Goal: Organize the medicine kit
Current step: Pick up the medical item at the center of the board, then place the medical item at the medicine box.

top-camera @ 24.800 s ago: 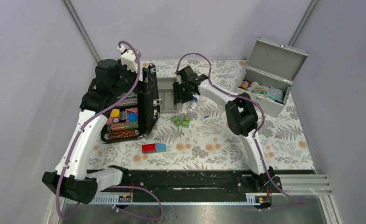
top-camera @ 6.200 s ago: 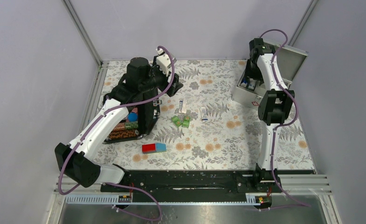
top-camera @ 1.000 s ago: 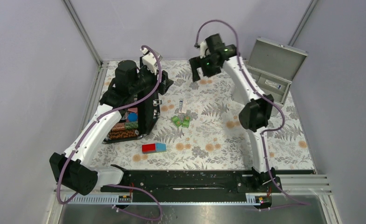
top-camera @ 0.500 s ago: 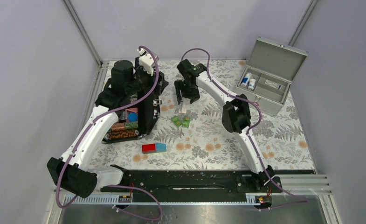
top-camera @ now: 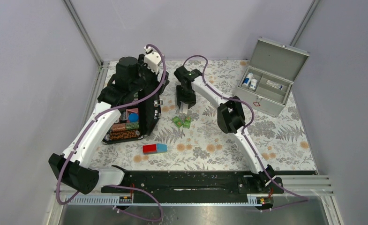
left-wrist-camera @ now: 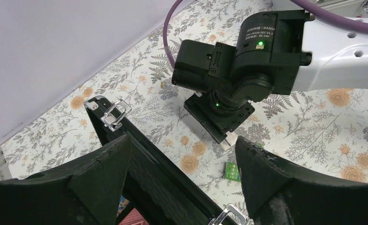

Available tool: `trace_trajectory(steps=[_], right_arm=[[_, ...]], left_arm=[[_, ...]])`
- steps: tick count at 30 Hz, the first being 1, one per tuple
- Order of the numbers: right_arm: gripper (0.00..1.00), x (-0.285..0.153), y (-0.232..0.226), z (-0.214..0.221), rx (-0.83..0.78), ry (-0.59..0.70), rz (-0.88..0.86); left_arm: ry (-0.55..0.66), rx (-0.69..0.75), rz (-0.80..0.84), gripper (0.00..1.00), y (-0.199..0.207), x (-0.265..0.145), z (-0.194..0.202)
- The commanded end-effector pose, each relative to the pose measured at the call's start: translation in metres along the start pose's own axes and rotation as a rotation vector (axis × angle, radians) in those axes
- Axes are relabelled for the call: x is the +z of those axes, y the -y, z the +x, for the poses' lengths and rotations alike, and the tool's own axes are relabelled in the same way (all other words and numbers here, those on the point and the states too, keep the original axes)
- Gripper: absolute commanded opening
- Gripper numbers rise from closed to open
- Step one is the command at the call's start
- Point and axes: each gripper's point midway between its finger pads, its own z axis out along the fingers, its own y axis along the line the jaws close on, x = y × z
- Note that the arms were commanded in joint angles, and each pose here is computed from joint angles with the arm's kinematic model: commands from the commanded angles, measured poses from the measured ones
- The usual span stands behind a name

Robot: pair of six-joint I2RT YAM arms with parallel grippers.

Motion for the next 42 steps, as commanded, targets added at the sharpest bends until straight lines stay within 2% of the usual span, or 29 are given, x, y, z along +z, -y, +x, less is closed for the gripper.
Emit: trace_trajectory(steps=[1, 4, 10, 13, 15, 19, 24, 31, 36, 38, 42], right_arm=[[0.55, 0.000, 0.005, 0.000, 0.029, 0.043, 0.095], [0.46, -0.001, 0.008, 0.003, 0.024, 0.045, 0.123], [0.36, -0.003, 0.017, 0.011, -0.013, 0.027, 0.155], [0.28, -0.013, 0.013, 0.001, -0.066, 0.057, 0.124], [0.21, -0.027, 0.004, -0.013, -0.114, 0.100, 0.066], [0.20, -0.073, -0.001, -0.038, -0.163, 0.189, -0.008], [0.20, -0.131, 0.015, -0.050, -0.247, 0.261, -0.045], [0.24, -0.210, 0.093, -0.052, -0.416, 0.358, 0.103], [0.24, -0.262, 0.190, -0.052, -0.525, 0.417, 0.344], [0.24, -0.270, 0.229, -0.047, -0.575, 0.435, 0.421], [0.26, -0.291, 0.294, -0.045, -0.779, 0.486, 0.552]], left_arm=[[0.070, 0.055, -0.048, 0.81, -0.006, -0.012, -0.027], [0.080, 0.058, -0.042, 0.81, -0.004, -0.011, -0.030], [0.101, 0.052, -0.041, 0.81, -0.004, -0.011, -0.036], [0.114, 0.039, -0.033, 0.81, -0.003, -0.011, -0.038], [0.125, 0.027, -0.027, 0.81, -0.003, -0.010, -0.038], [0.157, 0.024, -0.021, 0.81, -0.003, -0.006, -0.045], [0.204, 0.021, -0.003, 0.81, -0.001, -0.003, -0.057], [0.219, -0.003, 0.038, 0.81, 0.005, 0.003, -0.062], [0.217, -0.027, 0.056, 0.81, 0.008, 0.007, -0.061], [0.215, -0.033, 0.061, 0.81, 0.009, 0.009, -0.059], [0.211, -0.045, 0.073, 0.80, 0.012, 0.009, -0.057]])
